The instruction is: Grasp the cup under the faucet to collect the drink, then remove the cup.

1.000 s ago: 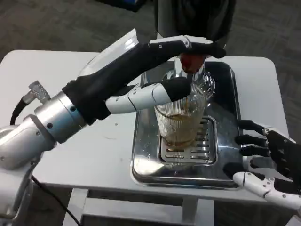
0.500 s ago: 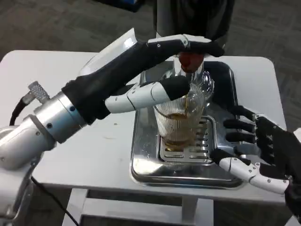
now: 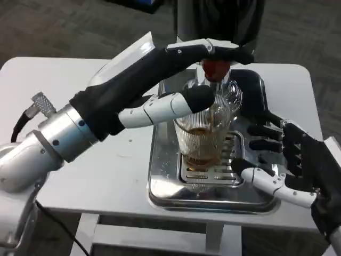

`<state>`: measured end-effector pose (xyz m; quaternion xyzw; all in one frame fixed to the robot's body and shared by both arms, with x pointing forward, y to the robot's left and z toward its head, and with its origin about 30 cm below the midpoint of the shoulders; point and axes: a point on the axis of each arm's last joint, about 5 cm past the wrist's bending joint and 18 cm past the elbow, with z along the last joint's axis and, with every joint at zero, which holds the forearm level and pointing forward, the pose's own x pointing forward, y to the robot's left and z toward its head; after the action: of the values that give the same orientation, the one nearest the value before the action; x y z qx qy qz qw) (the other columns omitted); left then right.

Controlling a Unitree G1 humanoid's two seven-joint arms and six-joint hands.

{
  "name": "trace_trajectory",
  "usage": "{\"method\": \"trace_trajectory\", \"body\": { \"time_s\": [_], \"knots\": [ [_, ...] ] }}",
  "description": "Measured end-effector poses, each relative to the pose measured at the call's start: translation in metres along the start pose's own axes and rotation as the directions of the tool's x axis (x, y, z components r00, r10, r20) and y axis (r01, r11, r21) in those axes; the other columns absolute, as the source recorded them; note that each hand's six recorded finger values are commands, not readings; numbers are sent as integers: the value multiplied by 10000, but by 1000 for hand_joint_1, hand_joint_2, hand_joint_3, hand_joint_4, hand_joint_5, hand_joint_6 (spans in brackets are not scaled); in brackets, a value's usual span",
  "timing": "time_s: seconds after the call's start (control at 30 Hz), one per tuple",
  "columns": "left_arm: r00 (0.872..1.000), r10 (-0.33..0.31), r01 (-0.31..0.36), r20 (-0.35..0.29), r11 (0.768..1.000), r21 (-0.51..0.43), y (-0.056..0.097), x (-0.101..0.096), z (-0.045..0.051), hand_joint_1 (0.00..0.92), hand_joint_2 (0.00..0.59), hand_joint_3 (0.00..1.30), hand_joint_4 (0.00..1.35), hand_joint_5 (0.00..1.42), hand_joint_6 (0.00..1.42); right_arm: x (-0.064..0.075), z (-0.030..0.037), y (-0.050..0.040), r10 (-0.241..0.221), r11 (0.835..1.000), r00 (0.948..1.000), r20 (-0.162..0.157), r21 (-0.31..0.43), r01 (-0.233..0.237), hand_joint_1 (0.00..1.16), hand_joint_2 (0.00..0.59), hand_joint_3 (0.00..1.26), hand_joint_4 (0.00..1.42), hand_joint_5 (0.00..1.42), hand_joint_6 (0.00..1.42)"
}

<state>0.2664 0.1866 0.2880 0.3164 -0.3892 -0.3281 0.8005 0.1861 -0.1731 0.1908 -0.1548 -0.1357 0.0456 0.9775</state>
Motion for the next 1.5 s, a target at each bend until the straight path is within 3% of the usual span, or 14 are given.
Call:
{"method": "trace_trajectory", "body": {
  "time_s": [0.13,0.47,1.33,1.5],
  "knots": [
    [10000,5,-5,0,10000,1,0,-1,-3,0,111,340,191,229,111,52,-51,31,91,9999,9999,-140,44,-91,834,174,212,273,329,366],
    [10000,74,-74,-21,10000,5,13,3,-20,0,111,348,191,237,112,199,-101,92,70,10000,9999,136,-23,-70,834,174,212,267,328,370],
    [9999,110,-111,74,9999,88,35,17,-72,0,112,354,201,239,115,389,-72,146,-66,10000,9989,462,33,65,815,171,212,267,328,371],
    [9999,111,-112,77,9999,91,37,20,-79,0,112,354,201,239,115,401,-103,168,-166,9998,9989,428,119,161,804,168,203,267,328,363]
  ]
}}
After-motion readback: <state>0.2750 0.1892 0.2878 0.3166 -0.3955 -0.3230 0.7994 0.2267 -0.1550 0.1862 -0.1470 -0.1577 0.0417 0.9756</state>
